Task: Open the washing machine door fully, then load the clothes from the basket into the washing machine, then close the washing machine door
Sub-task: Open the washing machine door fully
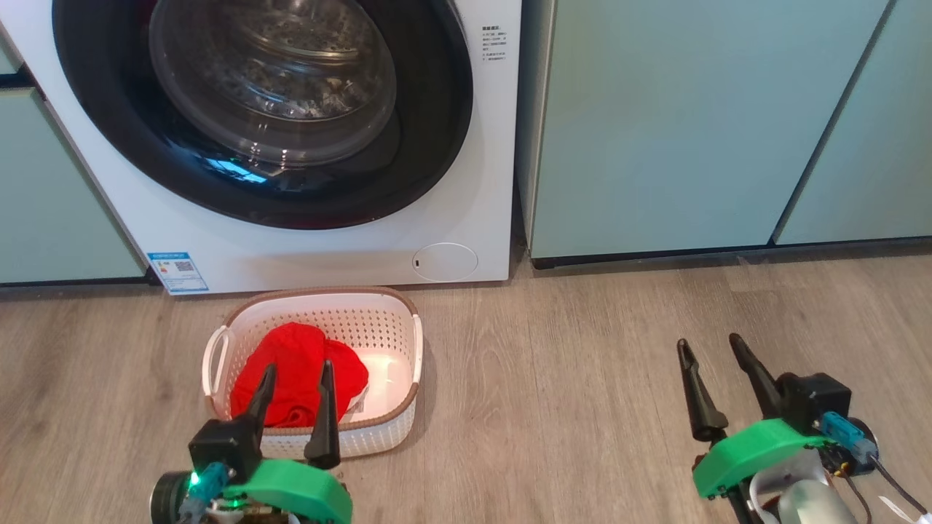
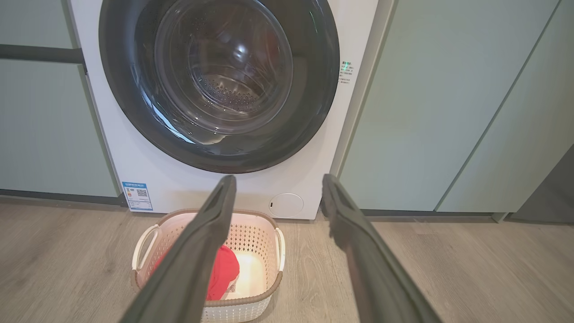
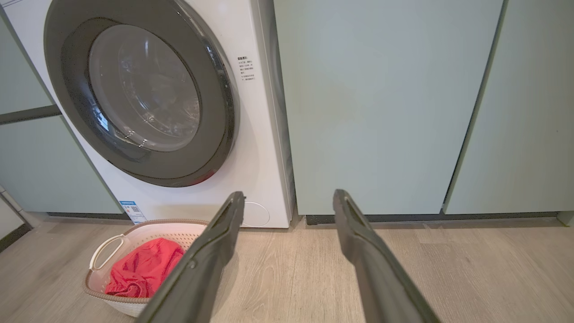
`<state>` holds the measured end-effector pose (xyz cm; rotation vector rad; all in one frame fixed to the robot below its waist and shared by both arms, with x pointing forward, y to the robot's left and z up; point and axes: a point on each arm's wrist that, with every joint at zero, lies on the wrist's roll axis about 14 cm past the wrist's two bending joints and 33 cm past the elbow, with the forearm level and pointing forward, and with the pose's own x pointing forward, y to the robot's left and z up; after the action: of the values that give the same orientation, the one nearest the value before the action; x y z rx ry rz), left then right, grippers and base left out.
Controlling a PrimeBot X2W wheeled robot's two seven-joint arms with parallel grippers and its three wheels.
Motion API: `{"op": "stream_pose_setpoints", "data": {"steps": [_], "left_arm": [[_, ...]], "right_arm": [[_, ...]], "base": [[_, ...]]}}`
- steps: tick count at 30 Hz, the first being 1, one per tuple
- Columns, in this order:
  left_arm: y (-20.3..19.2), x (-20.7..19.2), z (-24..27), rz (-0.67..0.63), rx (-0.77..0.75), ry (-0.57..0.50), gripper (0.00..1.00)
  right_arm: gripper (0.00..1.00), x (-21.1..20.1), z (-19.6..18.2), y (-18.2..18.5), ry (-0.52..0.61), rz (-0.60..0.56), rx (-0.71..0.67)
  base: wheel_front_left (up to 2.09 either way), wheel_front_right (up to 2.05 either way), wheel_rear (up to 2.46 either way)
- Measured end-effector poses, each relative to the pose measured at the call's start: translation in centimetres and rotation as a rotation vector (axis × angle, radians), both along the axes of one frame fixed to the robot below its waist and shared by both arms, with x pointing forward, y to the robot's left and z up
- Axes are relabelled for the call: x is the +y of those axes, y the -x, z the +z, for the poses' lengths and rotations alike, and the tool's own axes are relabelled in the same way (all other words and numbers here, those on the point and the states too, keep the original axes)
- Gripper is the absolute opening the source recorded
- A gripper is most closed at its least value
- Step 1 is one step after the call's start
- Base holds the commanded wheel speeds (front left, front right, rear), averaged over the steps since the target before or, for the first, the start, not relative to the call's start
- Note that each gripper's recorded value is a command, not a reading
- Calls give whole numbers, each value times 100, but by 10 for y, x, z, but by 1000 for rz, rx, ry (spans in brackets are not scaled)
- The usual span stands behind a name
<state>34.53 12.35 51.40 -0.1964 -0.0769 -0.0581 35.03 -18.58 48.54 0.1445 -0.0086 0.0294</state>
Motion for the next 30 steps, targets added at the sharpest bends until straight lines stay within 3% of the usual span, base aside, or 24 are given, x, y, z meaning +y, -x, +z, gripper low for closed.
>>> {"op": "stream_pose_setpoints", "data": {"steps": [30], "left_arm": [[3,5,-4,11,6,-30,100]], "right_arm": [[100,3,4,-1,0,9,-12]], "base": [[5,5,-10]]}}
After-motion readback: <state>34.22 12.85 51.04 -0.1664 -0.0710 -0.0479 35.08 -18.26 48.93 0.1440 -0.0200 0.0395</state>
